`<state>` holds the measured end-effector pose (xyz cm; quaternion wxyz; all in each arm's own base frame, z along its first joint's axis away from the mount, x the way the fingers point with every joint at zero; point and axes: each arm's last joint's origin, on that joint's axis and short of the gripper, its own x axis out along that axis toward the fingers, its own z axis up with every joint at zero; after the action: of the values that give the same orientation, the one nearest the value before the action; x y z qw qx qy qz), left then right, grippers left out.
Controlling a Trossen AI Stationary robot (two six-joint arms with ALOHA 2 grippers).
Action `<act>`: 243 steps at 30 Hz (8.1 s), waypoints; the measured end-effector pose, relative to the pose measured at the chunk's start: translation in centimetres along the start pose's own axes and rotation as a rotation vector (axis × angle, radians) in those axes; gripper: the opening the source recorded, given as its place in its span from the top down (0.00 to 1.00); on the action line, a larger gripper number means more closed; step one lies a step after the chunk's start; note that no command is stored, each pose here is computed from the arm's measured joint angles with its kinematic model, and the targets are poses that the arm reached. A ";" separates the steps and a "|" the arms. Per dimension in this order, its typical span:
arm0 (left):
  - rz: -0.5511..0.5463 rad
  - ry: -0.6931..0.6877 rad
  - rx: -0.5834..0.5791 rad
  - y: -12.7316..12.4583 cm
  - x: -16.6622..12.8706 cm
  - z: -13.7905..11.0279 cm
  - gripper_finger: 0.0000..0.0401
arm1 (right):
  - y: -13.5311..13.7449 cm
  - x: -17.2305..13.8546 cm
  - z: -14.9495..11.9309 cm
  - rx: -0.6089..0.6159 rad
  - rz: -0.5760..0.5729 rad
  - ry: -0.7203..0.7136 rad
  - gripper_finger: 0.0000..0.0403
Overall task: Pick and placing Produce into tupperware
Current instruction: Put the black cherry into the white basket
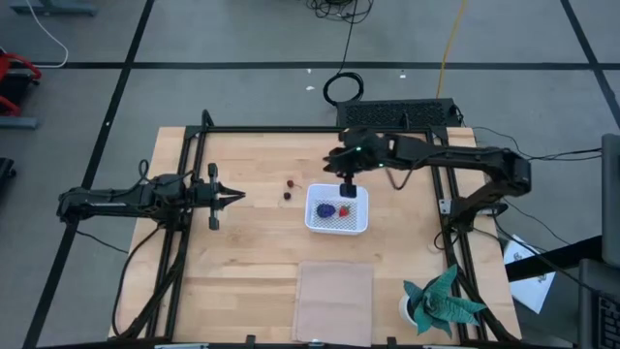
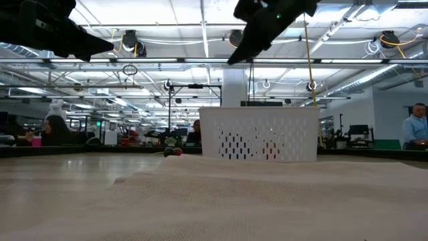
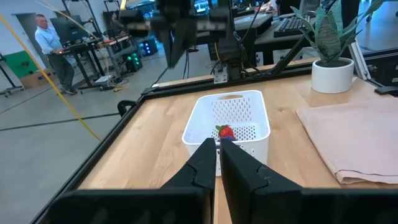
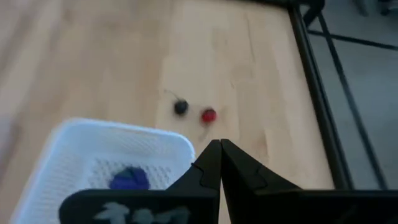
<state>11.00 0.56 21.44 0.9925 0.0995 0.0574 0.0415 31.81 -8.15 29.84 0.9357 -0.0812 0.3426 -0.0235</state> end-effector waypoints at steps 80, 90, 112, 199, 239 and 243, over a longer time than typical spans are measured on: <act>-0.005 -0.002 -0.001 0.0 0.0 0.0 0.94 | 7.6 -8.6 -19.5 0.323 0.029 -0.664 1.00; -0.005 -0.002 -0.001 0.0 0.0 0.0 0.94 | 7.7 -8.4 -19.9 0.276 0.039 -0.688 1.00; -0.004 -0.008 -0.016 0.0 0.0 0.1 0.94 | 8.0 -7.6 -21.1 0.267 0.036 -0.699 1.00; 0.197 0.521 -0.206 10.5 12.0 19.5 0.94 | 8.0 -7.7 -21.1 0.262 0.032 -0.726 1.00; 0.026 1.272 -0.204 13.8 22.1 15.0 0.94 | 8.0 -7.6 -21.2 0.259 0.032 -0.718 1.00; 0.024 1.276 -0.202 13.9 22.2 14.9 0.94 | 8.0 -7.6 -21.2 0.259 0.032 -0.718 1.00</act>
<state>33.78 13.31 36.37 0.7673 -0.0382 0.6309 0.1086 12.21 -2.35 17.40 0.9989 0.0402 -0.0115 -0.0222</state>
